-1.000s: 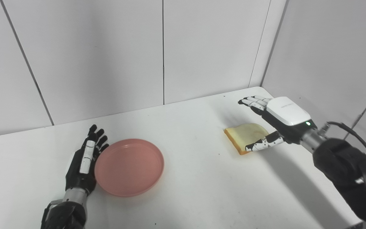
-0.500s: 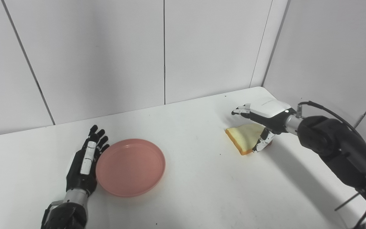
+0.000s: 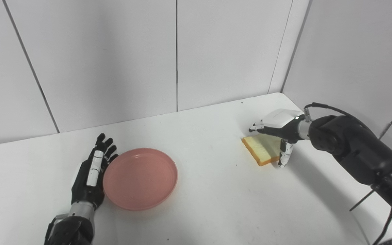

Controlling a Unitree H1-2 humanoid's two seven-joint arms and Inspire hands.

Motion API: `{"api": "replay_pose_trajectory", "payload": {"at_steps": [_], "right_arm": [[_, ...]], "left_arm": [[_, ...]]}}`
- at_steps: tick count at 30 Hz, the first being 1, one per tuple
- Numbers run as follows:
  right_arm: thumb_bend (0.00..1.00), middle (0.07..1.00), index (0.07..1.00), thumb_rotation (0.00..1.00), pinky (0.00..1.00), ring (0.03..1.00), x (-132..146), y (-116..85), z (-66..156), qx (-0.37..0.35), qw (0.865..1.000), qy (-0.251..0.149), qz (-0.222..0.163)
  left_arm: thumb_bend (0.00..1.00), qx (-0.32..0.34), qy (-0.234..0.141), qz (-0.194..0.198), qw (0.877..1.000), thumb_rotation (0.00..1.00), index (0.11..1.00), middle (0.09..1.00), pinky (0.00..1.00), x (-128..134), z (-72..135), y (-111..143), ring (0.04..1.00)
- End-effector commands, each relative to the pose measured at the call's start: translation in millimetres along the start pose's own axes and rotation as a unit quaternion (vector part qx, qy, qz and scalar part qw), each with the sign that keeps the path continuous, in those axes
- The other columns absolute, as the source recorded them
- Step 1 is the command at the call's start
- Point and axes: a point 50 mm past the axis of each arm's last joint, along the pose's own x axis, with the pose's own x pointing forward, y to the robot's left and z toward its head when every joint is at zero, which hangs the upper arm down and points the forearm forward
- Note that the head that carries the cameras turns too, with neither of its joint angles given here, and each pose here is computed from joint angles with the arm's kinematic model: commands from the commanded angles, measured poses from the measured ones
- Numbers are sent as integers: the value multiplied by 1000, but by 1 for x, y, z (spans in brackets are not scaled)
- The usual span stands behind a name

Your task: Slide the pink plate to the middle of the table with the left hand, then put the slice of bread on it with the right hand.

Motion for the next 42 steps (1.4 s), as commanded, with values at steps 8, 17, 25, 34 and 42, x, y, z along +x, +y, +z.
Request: {"api": "replay_pose_trajectory", "payload": {"at_steps": [8, 17, 25, 34, 42], "right_arm": [[1000, 972, 964, 194, 992, 990, 1, -26, -15, -29, 999, 37, -21], [1000, 946, 934, 197, 978, 968, 14, -16, -12, -45, 998, 16, -45], [965, 913, 906, 140, 856, 885, 21, -5, -11, -3, 999, 10, -40], [584, 499, 598, 24, 391, 448, 34, 17, -1, 4, 1000, -15, -20], [522, 467, 522, 9, 375, 444, 39, 27, 8, -20, 1000, -5, 3]], "left_arm": [[808, 6, -3, -2, 1000, 797, 960, 959, 918, 3, 5, -3, 946], [805, 9, -3, -2, 1000, 798, 961, 959, 906, 3, 4, -3, 944], [814, 10, -2, 0, 1000, 796, 953, 957, 903, 2, 4, -3, 941], [804, 9, -2, 1, 1000, 801, 959, 958, 902, 2, 4, -4, 942], [817, 8, -3, 0, 1000, 796, 957, 957, 912, 2, 6, -4, 944]]}}
